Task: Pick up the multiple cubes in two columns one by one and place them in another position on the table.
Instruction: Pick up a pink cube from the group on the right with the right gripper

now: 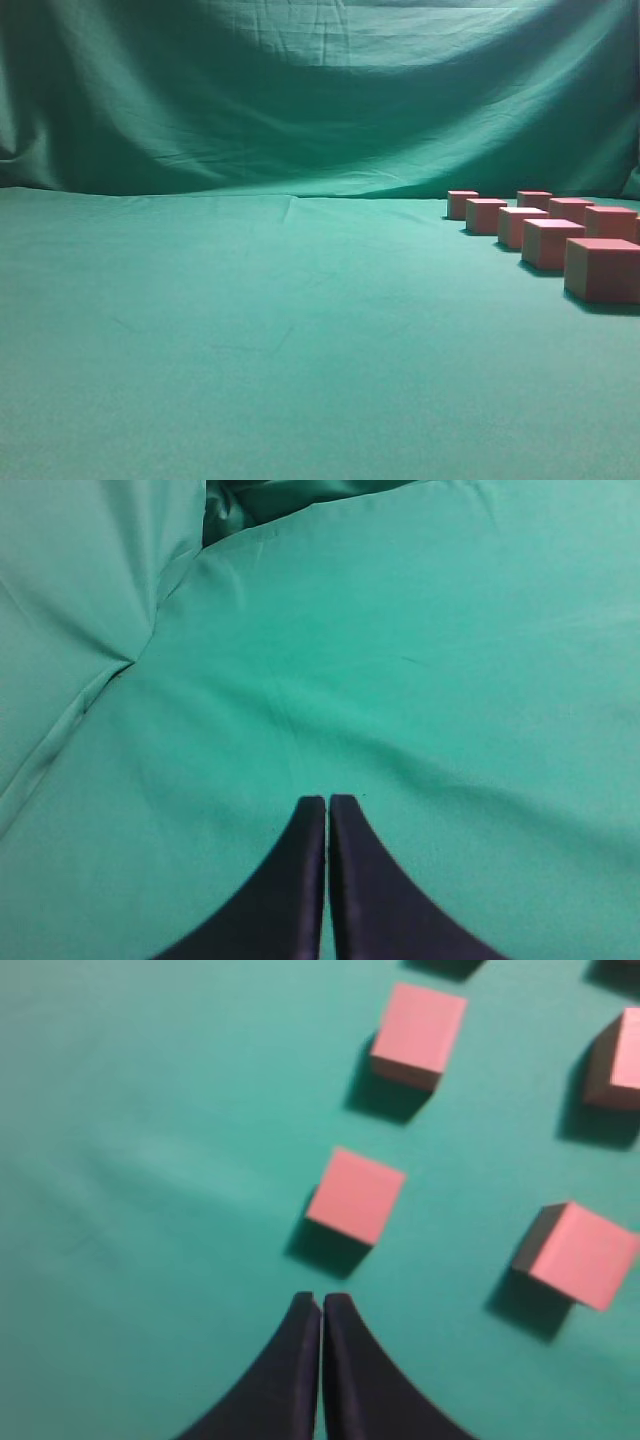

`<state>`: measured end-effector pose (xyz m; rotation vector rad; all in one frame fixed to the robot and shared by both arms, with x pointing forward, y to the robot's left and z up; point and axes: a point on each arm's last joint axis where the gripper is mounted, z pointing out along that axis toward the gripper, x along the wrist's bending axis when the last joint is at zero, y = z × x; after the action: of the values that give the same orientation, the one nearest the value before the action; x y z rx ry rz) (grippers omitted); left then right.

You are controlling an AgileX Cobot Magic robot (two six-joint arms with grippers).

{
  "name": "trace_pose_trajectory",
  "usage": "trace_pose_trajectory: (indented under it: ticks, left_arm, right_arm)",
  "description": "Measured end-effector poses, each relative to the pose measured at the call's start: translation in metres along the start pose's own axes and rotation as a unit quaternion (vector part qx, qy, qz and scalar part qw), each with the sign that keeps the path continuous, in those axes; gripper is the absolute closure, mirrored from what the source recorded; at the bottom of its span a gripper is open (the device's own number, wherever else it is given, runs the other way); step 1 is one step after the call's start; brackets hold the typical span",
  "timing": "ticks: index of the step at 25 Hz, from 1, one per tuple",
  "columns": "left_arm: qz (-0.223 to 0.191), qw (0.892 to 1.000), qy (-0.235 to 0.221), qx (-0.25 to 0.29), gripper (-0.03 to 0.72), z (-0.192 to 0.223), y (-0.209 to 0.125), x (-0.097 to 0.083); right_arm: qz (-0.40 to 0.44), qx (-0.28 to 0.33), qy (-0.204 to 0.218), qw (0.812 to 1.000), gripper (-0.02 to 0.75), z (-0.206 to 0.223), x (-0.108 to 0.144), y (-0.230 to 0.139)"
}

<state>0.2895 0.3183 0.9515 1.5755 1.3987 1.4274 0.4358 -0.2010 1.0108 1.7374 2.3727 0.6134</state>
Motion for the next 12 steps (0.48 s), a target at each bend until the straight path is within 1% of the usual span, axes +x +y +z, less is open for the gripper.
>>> trace_pose_trajectory:
  ticks: [2, 5, 6, 7, 8, 11, 12]
  left_arm:
    - [0.000, 1.000, 0.000, 0.000, 0.688, 0.000, 0.000, 0.000]
    - [0.000, 1.000, 0.000, 0.000, 0.688, 0.000, 0.000, 0.000]
    - [0.000, 1.000, 0.000, 0.000, 0.688, 0.000, 0.000, 0.000]
    - [0.000, 1.000, 0.000, 0.000, 0.688, 0.000, 0.000, 0.000]
    - [0.000, 1.000, 0.000, 0.000, 0.688, 0.000, 0.000, 0.000]
    - [0.000, 1.000, 0.000, 0.000, 0.688, 0.000, 0.000, 0.000]
    - [0.000, 1.000, 0.000, 0.000, 0.688, 0.000, 0.000, 0.000]
  right_arm:
    - [-0.006, 0.013, -0.021, 1.000, 0.738, 0.010, 0.004, 0.009]
    - [-0.014, 0.031, -0.031, 0.999, 0.738, 0.025, 0.007, 0.019]
    - [-0.015, 0.034, -0.033, 0.999, 0.675, 0.028, 0.008, 0.023]
    - [-0.015, 0.038, -0.034, 0.999, 0.643, 0.032, 0.008, 0.025]
    - [-0.016, 0.040, -0.035, 0.998, 0.594, 0.035, 0.008, 0.026]
    - [-0.015, 0.051, -0.038, 0.998, 0.420, 0.042, 0.007, 0.027]
    - [-0.016, 0.053, -0.039, 0.998, 0.343, 0.043, 0.007, 0.027]
